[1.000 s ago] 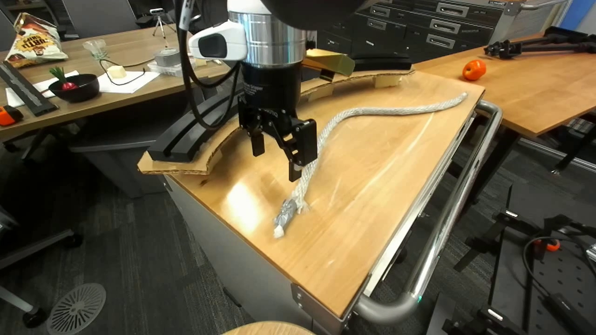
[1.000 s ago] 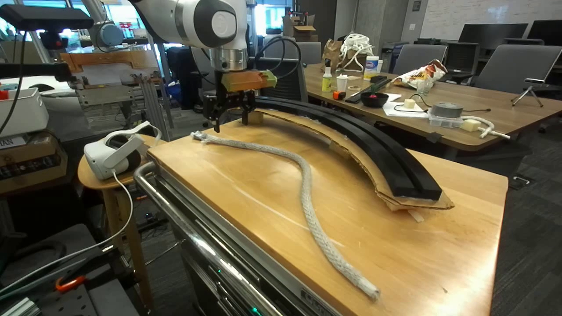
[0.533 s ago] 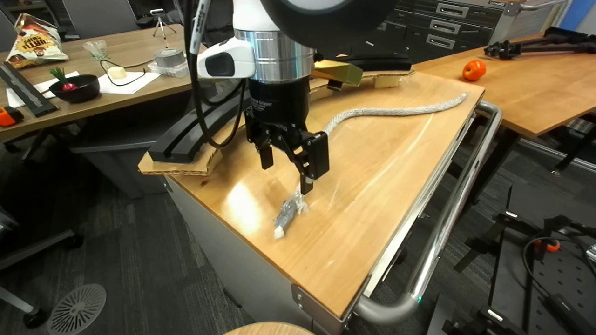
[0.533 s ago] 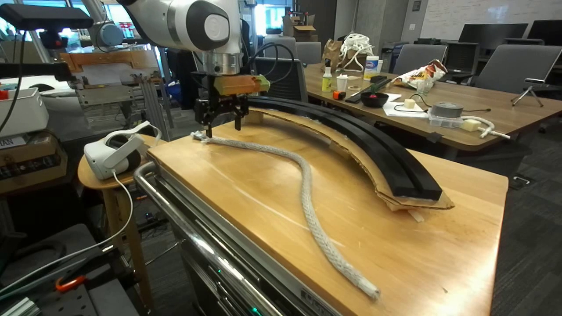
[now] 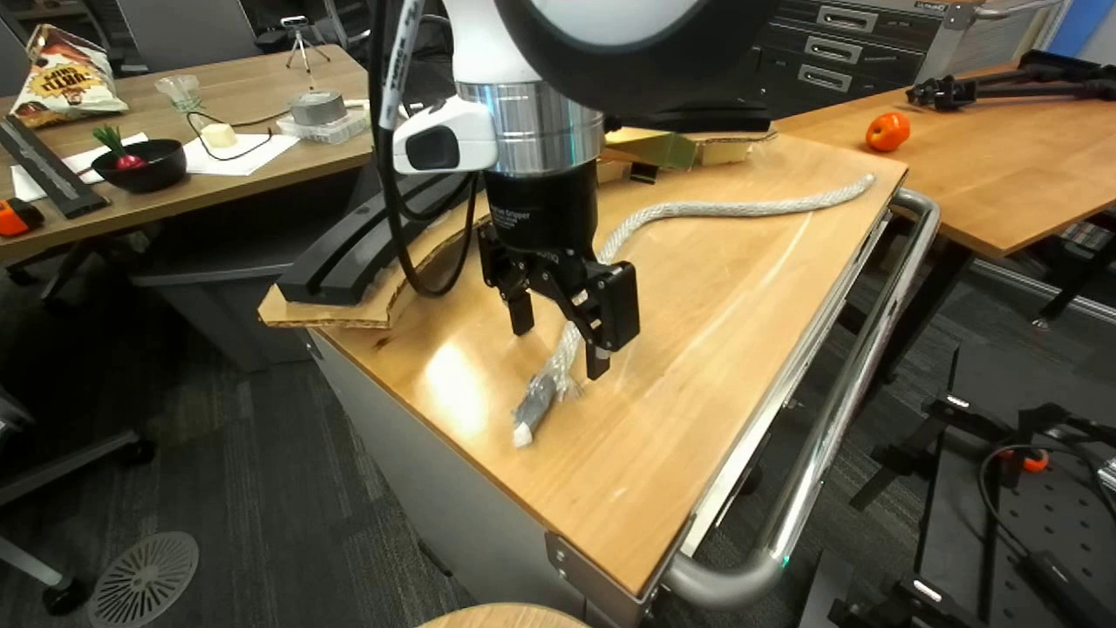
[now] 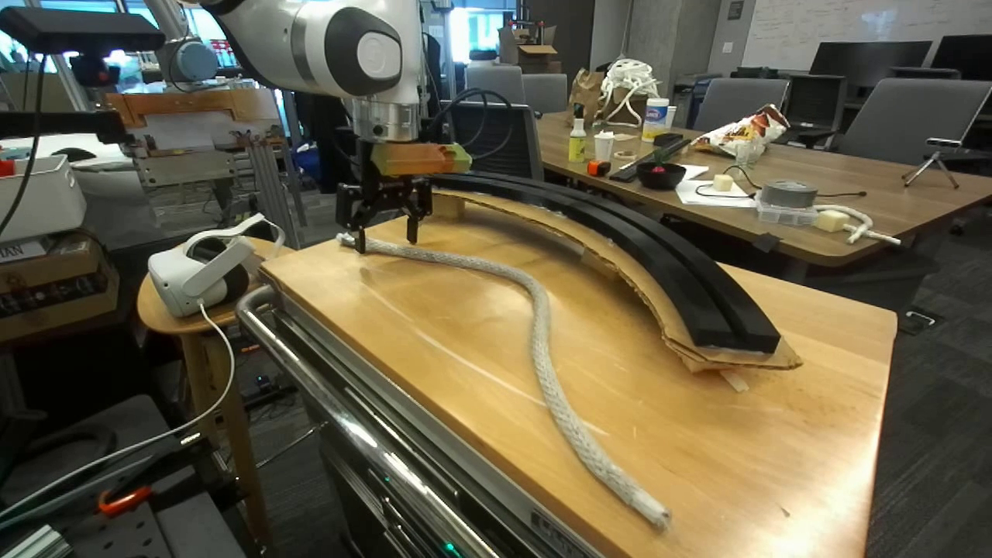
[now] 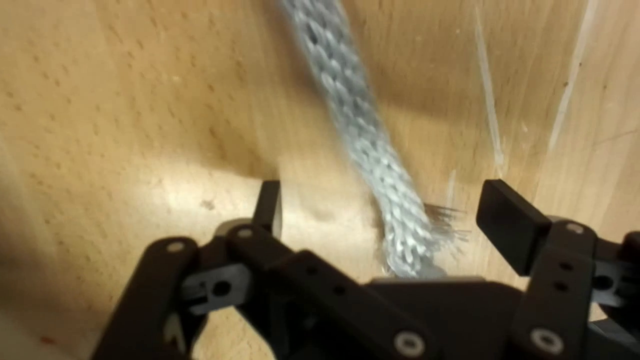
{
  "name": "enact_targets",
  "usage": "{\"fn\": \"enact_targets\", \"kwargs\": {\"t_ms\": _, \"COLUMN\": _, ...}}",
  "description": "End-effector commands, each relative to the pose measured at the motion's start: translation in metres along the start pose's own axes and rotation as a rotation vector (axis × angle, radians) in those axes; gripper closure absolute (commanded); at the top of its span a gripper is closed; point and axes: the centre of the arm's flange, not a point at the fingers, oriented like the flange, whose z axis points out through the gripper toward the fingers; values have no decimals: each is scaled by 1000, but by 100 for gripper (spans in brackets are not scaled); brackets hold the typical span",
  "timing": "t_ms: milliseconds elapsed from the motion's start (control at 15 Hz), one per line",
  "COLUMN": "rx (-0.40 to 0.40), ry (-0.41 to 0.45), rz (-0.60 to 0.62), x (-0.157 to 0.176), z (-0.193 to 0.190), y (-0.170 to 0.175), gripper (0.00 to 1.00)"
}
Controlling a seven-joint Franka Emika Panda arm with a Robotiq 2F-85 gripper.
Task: Put the white rope on the black board
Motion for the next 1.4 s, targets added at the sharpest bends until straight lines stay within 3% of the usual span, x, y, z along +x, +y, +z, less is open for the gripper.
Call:
{"fn": "enact_targets", "kwargs": {"t_ms": 0, "rx": -34, "ry": 6, "rz": 31, "x": 5, "z": 2, "y": 7, "gripper": 32}}
{"fn": "enact_targets", "kwargs": {"t_ms": 400, "rx": -100, "ry": 42, "rz": 67, "x": 5, "z": -10, "y": 7, "gripper": 80}}
{"fn": "enact_targets", "kwargs": {"t_ms": 600, "rx": -181, "ry": 60, "rz": 53, "x": 3, "z": -28, "y": -4, "gripper": 100}}
{"fn": "enact_targets", "kwargs": {"t_ms": 1000, "rx": -492, "ry": 49, "rz": 28, "x": 1, "z": -91, "y": -21, "gripper": 97}}
{"fn": "enact_targets", "kwargs": {"t_ms": 1333, "rx": -717, "ry": -71, "rz": -45, "x": -6, "z": -116, "y": 43, "gripper": 97}}
